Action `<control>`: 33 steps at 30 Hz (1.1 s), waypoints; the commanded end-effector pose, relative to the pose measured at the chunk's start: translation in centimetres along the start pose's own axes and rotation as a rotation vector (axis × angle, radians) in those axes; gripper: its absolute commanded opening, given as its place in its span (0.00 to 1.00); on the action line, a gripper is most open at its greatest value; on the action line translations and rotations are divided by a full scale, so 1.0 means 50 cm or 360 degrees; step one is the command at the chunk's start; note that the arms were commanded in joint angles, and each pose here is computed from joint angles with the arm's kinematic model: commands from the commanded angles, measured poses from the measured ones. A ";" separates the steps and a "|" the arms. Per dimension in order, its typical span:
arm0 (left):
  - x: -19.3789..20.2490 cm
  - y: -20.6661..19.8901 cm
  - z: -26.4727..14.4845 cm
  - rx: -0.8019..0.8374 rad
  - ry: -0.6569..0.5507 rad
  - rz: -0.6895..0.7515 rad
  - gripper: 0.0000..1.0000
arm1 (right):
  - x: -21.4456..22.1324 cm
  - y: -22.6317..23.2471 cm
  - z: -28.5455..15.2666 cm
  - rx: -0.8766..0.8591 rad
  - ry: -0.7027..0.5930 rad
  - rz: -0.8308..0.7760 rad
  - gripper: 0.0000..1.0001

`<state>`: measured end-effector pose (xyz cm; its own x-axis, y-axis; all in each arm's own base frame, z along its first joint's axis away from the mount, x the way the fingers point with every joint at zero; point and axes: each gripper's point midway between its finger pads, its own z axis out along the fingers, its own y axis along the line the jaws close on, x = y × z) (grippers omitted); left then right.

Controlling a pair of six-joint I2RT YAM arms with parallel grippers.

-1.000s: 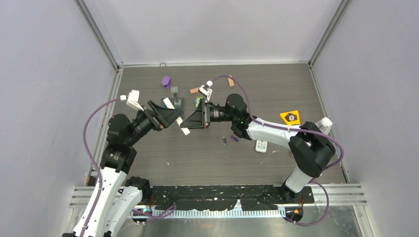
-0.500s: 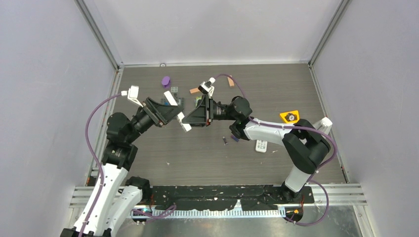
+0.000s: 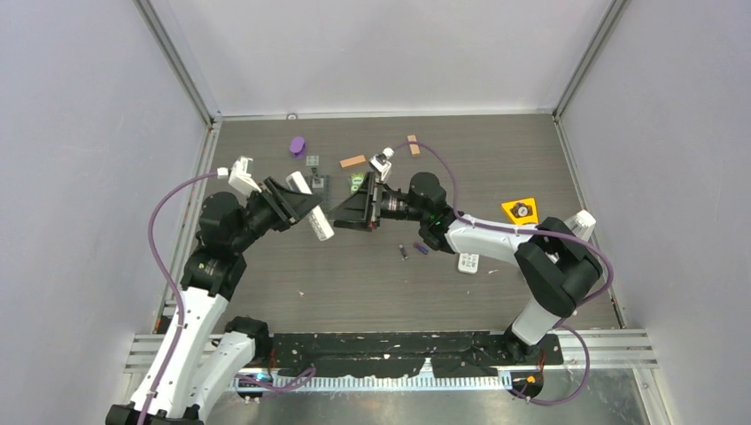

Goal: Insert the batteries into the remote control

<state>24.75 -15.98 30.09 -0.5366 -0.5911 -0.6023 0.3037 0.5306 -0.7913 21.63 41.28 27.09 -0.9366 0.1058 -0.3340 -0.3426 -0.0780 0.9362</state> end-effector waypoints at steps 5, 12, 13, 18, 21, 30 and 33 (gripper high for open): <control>-0.011 0.262 -0.046 -0.1153 0.0049 0.0121 0.03 | -0.061 -0.199 -0.144 0.1172 -0.0270 -0.0372 0.88; 0.040 0.424 -0.044 -0.1738 0.0394 0.0118 0.00 | -0.106 -0.297 -0.404 0.2284 -0.0457 -0.0647 0.83; 0.046 0.442 -0.041 -0.1782 0.0422 0.0113 0.00 | -0.099 -0.301 -0.430 0.2376 -0.0441 -0.0646 0.83; 0.082 0.519 -0.030 -0.1950 0.0619 0.0100 0.00 | -0.103 -0.322 -0.552 0.2706 -0.0516 -0.0587 0.83; 0.104 0.551 -0.025 -0.2011 0.0717 0.0076 0.00 | -0.100 -0.333 -0.601 0.2805 -0.0544 -0.0532 0.84; 0.103 0.601 -0.031 -0.2088 0.0726 -0.0049 0.03 | -0.083 -0.376 -0.688 0.2917 -0.0580 -0.0298 0.87; 0.107 0.599 -0.030 -0.2098 0.0750 -0.0088 0.13 | -0.072 -0.383 -0.699 0.2922 -0.0589 -0.0234 0.86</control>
<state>28.07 -2.40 2.20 -0.8306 -0.5012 -0.2427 -0.5268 0.8485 0.0508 29.19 8.53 6.57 -0.7761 0.1687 -0.6076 0.2772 0.9567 -0.0884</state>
